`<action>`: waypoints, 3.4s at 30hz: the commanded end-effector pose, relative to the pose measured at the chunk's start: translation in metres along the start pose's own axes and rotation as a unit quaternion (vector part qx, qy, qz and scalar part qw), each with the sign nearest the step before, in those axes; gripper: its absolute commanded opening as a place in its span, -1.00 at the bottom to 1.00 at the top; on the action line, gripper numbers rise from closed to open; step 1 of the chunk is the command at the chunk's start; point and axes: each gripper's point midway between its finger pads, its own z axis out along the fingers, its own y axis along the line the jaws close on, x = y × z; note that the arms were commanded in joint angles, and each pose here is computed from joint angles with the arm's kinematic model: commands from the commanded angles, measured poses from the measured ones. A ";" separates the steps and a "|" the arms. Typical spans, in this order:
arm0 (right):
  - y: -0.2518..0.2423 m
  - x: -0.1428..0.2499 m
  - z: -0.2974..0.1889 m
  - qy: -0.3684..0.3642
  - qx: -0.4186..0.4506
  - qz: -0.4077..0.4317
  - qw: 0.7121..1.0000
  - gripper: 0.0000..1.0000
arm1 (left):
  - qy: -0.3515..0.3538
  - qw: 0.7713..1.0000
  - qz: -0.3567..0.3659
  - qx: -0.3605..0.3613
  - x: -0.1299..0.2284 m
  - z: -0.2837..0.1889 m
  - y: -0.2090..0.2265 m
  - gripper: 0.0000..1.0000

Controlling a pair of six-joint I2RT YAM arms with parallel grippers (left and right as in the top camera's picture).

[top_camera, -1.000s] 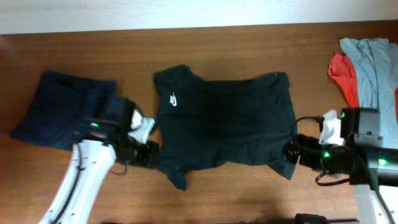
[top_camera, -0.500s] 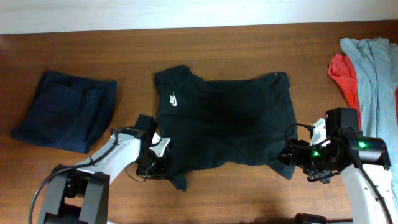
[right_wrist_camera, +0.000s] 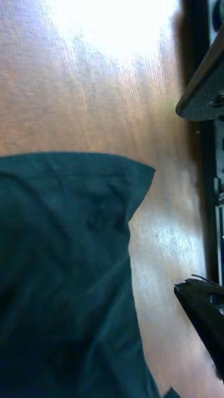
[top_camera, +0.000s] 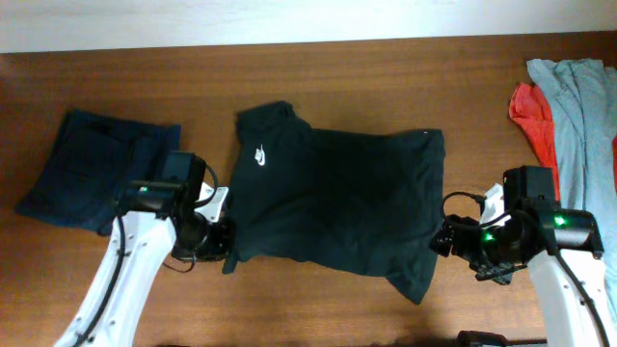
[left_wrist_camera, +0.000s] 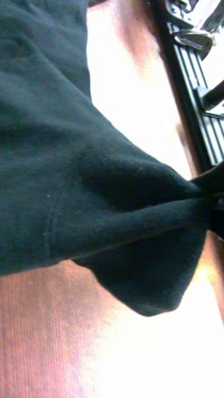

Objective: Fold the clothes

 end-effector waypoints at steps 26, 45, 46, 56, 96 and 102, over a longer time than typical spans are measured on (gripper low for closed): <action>-0.041 0.055 0.132 0.086 -0.009 0.231 0.969 -0.03 | -0.007 1.000 0.008 -0.025 0.002 -0.006 0.008 -0.99; -0.060 0.000 0.091 -0.014 0.088 0.172 0.981 -0.92 | -0.004 1.000 0.008 -0.026 0.003 -0.006 0.008 -0.99; -0.062 -0.005 0.084 -0.023 0.099 0.171 0.980 -0.92 | -0.003 1.000 0.007 -0.026 0.004 -0.006 0.008 -0.99; -0.062 -0.004 0.067 -0.012 0.120 0.161 0.980 -0.62 | 0.017 0.999 0.002 -0.027 0.014 -0.006 0.008 -0.99; -0.044 0.047 0.124 0.076 0.004 0.143 0.987 -0.92 | 0.002 1.000 0.006 -0.026 0.006 -0.007 0.008 -0.99; -0.042 0.017 0.077 0.044 0.056 0.128 0.989 -0.92 | -0.006 1.000 0.004 -0.027 0.002 -0.019 0.006 -0.99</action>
